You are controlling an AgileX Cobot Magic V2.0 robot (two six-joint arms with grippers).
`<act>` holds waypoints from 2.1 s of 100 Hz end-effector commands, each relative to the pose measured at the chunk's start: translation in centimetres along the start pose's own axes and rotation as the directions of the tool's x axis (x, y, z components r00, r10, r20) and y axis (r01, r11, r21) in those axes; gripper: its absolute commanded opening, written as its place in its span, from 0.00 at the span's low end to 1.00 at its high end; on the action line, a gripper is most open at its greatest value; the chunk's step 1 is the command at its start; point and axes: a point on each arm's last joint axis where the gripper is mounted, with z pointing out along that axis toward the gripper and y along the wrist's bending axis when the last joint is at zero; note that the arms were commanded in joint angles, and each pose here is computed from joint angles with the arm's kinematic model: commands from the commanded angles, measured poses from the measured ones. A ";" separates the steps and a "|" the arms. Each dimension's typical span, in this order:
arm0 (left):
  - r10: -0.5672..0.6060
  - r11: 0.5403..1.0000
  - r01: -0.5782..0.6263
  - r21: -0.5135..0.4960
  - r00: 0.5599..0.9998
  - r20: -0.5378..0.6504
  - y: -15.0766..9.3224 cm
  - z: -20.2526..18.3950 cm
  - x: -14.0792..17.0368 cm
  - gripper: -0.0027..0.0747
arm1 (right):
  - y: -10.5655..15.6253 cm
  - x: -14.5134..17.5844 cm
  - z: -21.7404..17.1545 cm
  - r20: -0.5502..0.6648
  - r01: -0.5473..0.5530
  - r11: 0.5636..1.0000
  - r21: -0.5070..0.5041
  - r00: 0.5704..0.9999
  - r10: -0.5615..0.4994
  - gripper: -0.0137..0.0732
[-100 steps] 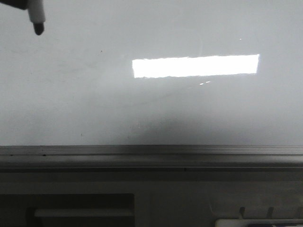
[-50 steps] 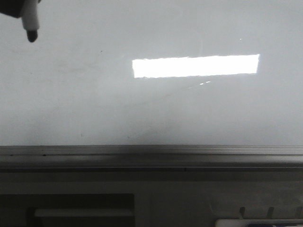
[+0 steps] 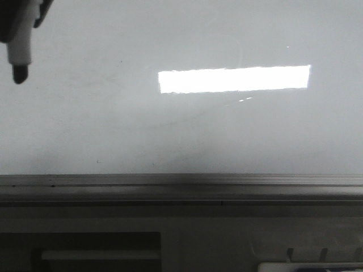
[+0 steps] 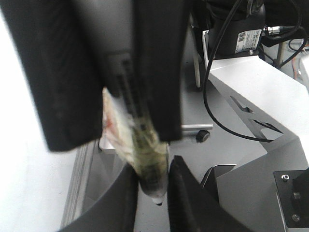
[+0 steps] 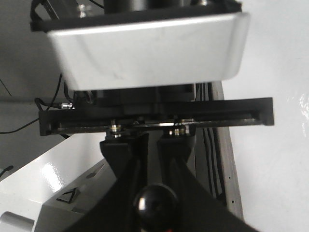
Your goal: Write number 3 on whiteboard
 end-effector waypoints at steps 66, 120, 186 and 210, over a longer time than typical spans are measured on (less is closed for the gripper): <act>0.054 0.914 0.053 -0.402 0.966 0.252 -2.8 -9.2 -1.7 0.61 | -2.9 -2.4 -2.3 0.159 0.052 0.916 0.398 0.979 -0.125 0.09; -0.090 0.718 0.330 -0.613 0.917 0.388 -7.6 -13.6 3.6 0.01 | -11.8 -0.1 -5.1 0.337 -0.241 0.608 0.756 0.941 -0.046 0.09; -0.092 0.720 0.346 -0.601 0.907 0.412 -7.8 -13.1 4.2 0.01 | -13.8 1.7 -4.1 0.298 -0.251 0.593 0.765 0.954 0.019 0.09; -0.092 0.720 0.346 -0.601 0.907 0.412 -7.8 -13.1 4.2 0.01 | -14.7 3.3 -5.1 0.254 -0.251 0.596 0.763 0.964 0.081 0.09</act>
